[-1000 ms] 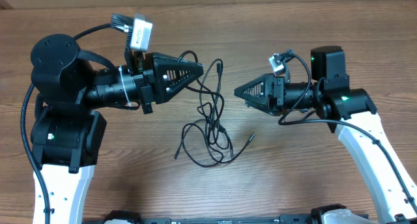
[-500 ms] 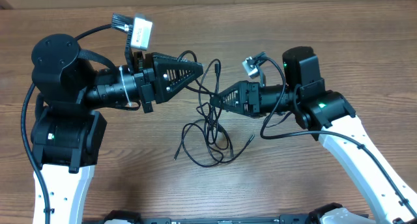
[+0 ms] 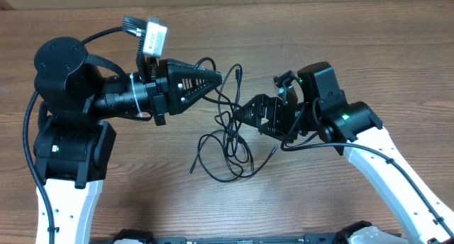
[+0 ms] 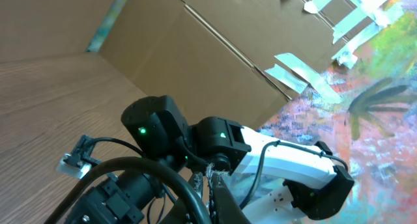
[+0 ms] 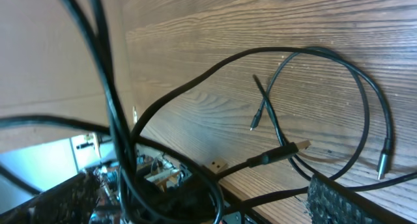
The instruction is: Untangle cables
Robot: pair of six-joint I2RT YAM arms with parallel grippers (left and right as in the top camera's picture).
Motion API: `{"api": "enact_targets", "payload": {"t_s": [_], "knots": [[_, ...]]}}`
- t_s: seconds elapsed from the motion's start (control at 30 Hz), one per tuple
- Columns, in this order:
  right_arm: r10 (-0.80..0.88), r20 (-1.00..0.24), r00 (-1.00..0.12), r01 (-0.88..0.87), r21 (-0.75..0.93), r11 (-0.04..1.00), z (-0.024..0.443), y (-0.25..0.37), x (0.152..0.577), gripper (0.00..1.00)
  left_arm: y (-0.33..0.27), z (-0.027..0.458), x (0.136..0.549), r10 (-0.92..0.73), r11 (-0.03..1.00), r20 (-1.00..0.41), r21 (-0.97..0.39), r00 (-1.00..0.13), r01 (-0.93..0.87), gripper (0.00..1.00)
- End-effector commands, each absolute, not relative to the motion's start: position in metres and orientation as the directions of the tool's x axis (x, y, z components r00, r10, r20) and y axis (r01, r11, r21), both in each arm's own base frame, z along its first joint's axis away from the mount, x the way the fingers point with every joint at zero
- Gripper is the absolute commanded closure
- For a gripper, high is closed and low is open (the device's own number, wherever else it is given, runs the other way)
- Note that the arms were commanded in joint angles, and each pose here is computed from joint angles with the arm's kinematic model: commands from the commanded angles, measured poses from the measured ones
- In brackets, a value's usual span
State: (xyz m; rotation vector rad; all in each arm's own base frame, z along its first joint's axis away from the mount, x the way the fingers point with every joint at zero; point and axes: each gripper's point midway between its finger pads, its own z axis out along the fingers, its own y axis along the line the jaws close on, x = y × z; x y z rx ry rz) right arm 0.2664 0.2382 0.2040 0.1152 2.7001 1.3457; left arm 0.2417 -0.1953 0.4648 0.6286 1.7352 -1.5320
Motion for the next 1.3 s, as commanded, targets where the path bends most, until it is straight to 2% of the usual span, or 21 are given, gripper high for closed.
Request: {"api": "enact_targets", "payload": {"t_s": [0.0,0.13,0.3,0.37,0.47,0.7,0.9,1.07,1.27], "knots": [[0.16,-0.054,-0.986,0.055,0.792,0.608,0.201,0.237,0.269,0.0,-0.197,0.473,0.229,-0.069,0.126,-0.817,-0.577,-0.573,0.807,0.96],[0.115,-0.062,-0.991,0.012,0.835,0.549,0.214,0.246,0.267,0.0,-0.198,0.473,0.226,-0.059,0.111,-0.819,-0.574,-0.571,0.812,0.96],[-0.009,-0.165,-0.986,-0.157,0.919,0.361,0.256,0.27,0.261,0.0,-0.198,0.479,0.226,-0.066,0.107,-0.834,-0.552,-0.548,0.827,0.96],[-0.016,-0.206,-0.978,-0.199,0.918,0.344,0.261,0.275,0.263,0.0,-0.198,0.485,0.226,-0.077,0.1,-0.835,-0.55,-0.545,0.829,0.96],[0.022,-0.231,-0.973,-0.203,0.892,0.405,0.253,0.277,0.269,0.0,-0.197,0.498,0.225,-0.098,0.083,-0.844,-0.535,-0.527,0.841,0.96],[0.129,-0.24,-0.962,-0.099,0.749,0.655,0.204,0.267,0.279,0.0,-0.196,0.53,0.212,-0.132,0.025,-0.868,-0.485,-0.478,0.874,0.96],[0.18,-0.176,-0.968,0.041,0.595,0.803,0.158,0.238,0.275,0.0,-0.192,0.563,0.191,-0.18,-0.02,-0.911,-0.375,-0.372,0.927,0.96],[0.203,-0.143,-0.969,0.11,0.486,0.867,0.135,0.218,0.27,0.0,-0.173,0.588,0.189,-0.278,0.018,-0.907,-0.333,-0.316,0.943,0.96],[0.218,-0.147,-0.965,0.137,0.426,0.894,0.127,0.206,0.269,0.0,-0.142,0.592,0.209,-0.343,0.125,-0.874,-0.405,-0.344,0.906,0.96]]}}
